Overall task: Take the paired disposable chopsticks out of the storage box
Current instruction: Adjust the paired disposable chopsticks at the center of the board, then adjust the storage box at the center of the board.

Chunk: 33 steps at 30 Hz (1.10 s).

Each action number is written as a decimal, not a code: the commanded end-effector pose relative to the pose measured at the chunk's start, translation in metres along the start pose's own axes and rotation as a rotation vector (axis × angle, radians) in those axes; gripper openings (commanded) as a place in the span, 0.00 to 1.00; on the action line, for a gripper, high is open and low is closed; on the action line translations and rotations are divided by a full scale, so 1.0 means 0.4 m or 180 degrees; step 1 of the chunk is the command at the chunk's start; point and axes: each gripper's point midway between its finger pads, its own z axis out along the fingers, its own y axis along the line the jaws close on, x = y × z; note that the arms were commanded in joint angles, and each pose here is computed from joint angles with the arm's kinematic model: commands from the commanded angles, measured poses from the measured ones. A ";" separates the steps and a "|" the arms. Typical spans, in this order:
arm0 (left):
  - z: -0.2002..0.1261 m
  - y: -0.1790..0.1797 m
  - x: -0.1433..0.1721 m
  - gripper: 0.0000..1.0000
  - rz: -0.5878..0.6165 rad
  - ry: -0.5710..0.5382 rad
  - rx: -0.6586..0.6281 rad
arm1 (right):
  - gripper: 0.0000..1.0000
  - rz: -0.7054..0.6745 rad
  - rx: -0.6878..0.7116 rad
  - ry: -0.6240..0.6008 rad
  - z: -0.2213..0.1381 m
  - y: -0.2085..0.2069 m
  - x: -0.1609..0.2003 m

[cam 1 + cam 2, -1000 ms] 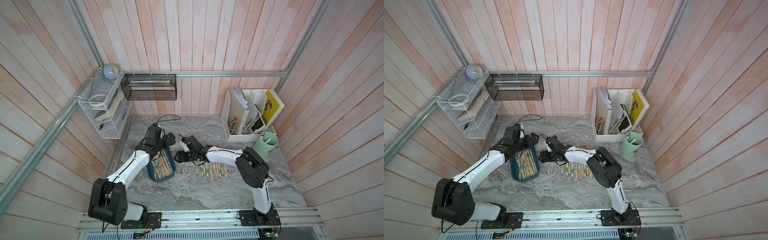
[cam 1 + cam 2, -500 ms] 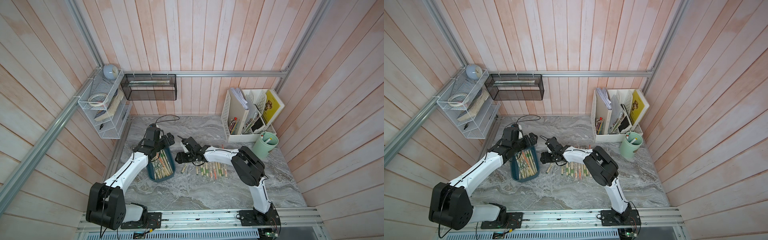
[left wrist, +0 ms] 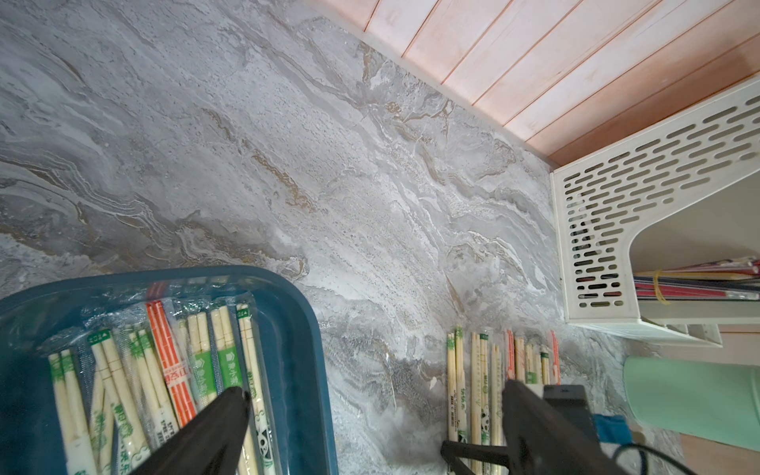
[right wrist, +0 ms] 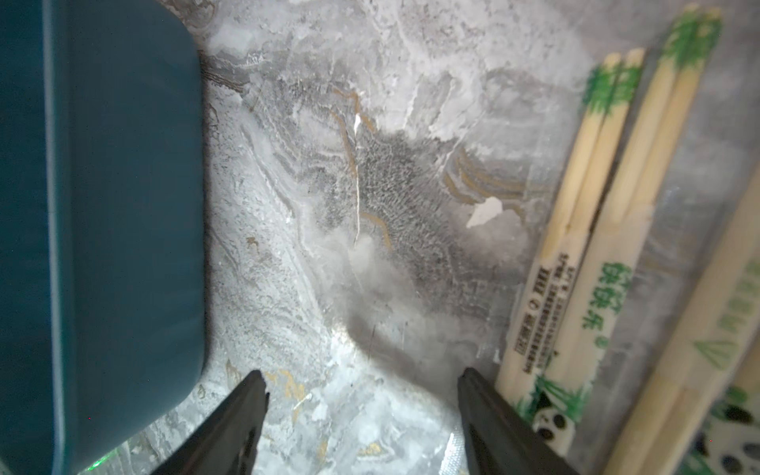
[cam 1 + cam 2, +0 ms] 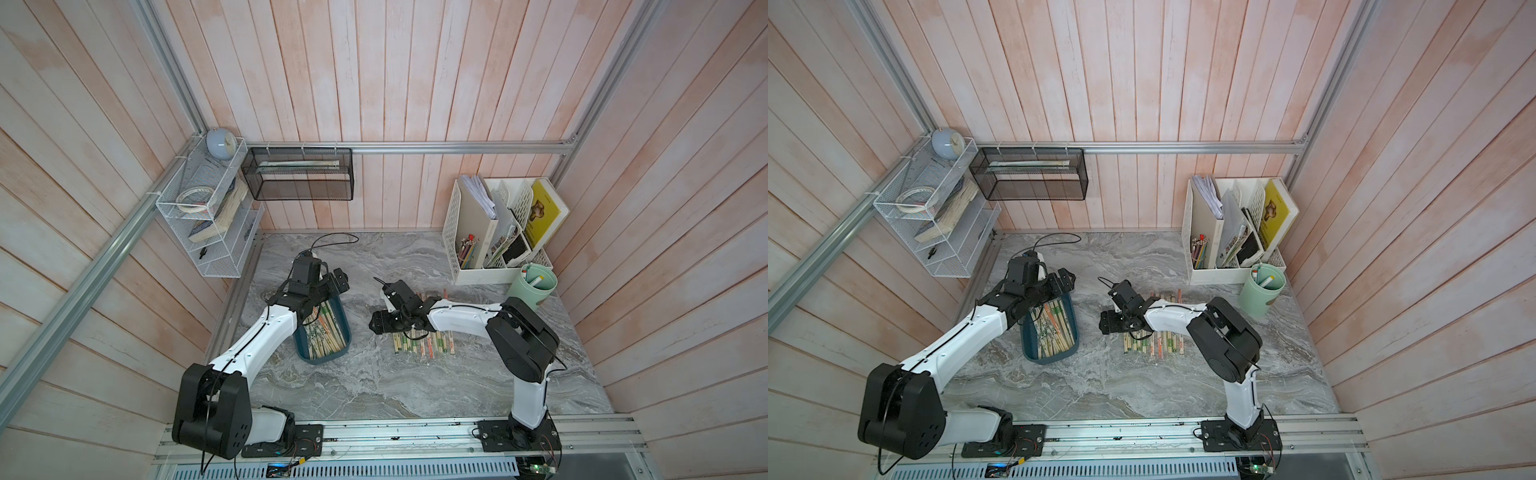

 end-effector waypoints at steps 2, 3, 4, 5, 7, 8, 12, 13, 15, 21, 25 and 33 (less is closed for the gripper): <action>0.025 0.023 0.017 1.00 -0.0031 0.0063 -0.0076 | 0.76 -0.0093 -0.0223 0.0065 -0.021 0.041 0.000; 0.027 0.025 0.015 1.00 -0.0028 0.0054 -0.0095 | 0.76 -0.0112 -0.0262 0.0063 -0.022 0.051 -0.005; 0.030 0.031 0.014 1.00 -0.0033 0.0041 -0.0136 | 0.76 -0.0132 -0.0290 0.0059 -0.022 0.061 -0.009; 0.034 0.041 0.013 1.00 -0.0050 0.0032 -0.0197 | 0.76 -0.0150 -0.0312 0.0063 -0.019 0.070 -0.012; 0.045 0.055 0.010 1.00 -0.0084 0.0026 -0.0265 | 0.76 -0.0188 -0.0343 0.0068 -0.013 0.089 -0.019; 0.053 0.065 0.010 1.00 -0.0101 0.0036 -0.0309 | 0.76 -0.0203 -0.0346 0.0078 -0.007 0.096 -0.021; 0.086 0.090 0.008 1.00 -0.0144 0.0068 -0.0392 | 0.76 -0.0260 -0.0319 0.0121 0.018 0.113 -0.019; 0.094 0.093 0.006 1.00 -0.0144 0.0075 -0.0400 | 0.76 -0.0267 -0.0301 0.0130 0.024 0.114 -0.017; 0.110 0.100 0.007 1.00 -0.0148 0.0090 -0.0426 | 0.76 -0.0276 -0.0283 0.0162 0.035 0.115 -0.010; 0.160 0.079 0.005 1.00 -0.0143 0.0164 -0.0263 | 0.76 -0.0329 -0.0230 0.0195 0.055 0.124 0.000; 0.187 0.035 0.001 1.00 -0.0171 0.0222 0.0019 | 0.76 -0.0411 -0.0291 0.0206 0.057 0.155 0.010; 0.240 -0.085 0.023 1.00 -0.0055 0.0415 0.0403 | 0.76 -0.0574 -0.0424 0.0197 0.045 0.206 0.029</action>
